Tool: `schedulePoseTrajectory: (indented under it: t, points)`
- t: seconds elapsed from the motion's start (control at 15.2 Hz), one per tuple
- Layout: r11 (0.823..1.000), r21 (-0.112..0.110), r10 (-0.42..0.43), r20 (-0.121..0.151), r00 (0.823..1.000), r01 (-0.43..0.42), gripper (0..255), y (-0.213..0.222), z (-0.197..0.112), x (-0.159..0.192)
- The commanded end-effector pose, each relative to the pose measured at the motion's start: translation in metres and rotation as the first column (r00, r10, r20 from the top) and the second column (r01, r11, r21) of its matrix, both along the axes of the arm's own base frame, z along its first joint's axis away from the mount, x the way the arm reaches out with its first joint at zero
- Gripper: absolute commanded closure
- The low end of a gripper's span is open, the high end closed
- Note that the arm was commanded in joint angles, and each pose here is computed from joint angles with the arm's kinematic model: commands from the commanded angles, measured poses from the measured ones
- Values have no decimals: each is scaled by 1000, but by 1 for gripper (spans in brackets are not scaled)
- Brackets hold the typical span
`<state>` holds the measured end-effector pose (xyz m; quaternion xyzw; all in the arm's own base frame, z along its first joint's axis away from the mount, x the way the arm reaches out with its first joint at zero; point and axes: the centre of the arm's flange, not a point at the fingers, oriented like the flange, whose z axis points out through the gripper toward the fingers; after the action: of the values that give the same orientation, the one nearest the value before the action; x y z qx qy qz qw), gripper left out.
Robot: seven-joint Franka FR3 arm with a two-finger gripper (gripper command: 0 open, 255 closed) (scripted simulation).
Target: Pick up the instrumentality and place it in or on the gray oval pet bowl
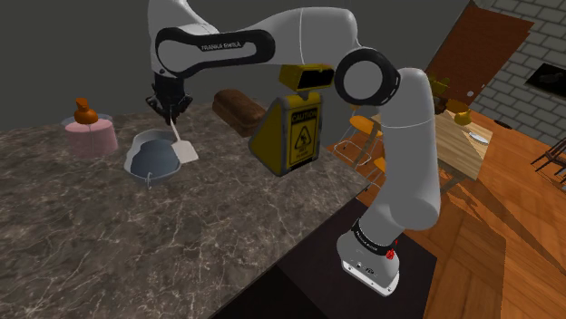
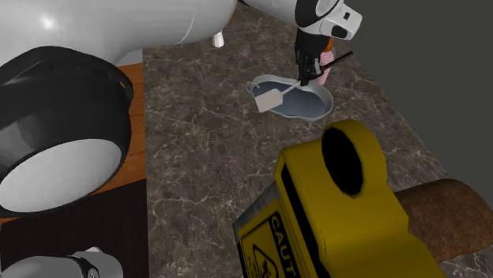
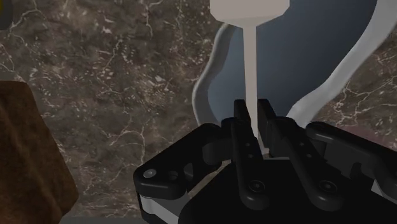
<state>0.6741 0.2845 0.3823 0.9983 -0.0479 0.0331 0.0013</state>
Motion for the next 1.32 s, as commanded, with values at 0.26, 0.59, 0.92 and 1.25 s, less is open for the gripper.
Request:
schedulePoseTrajectory:
  t: [0.26, 0.59, 0.92, 1.25]
  points:
    - [1000, 0, -1, 0, 1000, 1, 255, 58, -4, 9]
    - [1000, 0, -1, 0, 1000, 1, 255, 58, -30, 9]
    - [1000, 0, -1, 0, 1000, 1, 255, 58, -57, 9]
    - [1000, 0, -1, 0, 1000, 1, 255, 58, -77, 9]
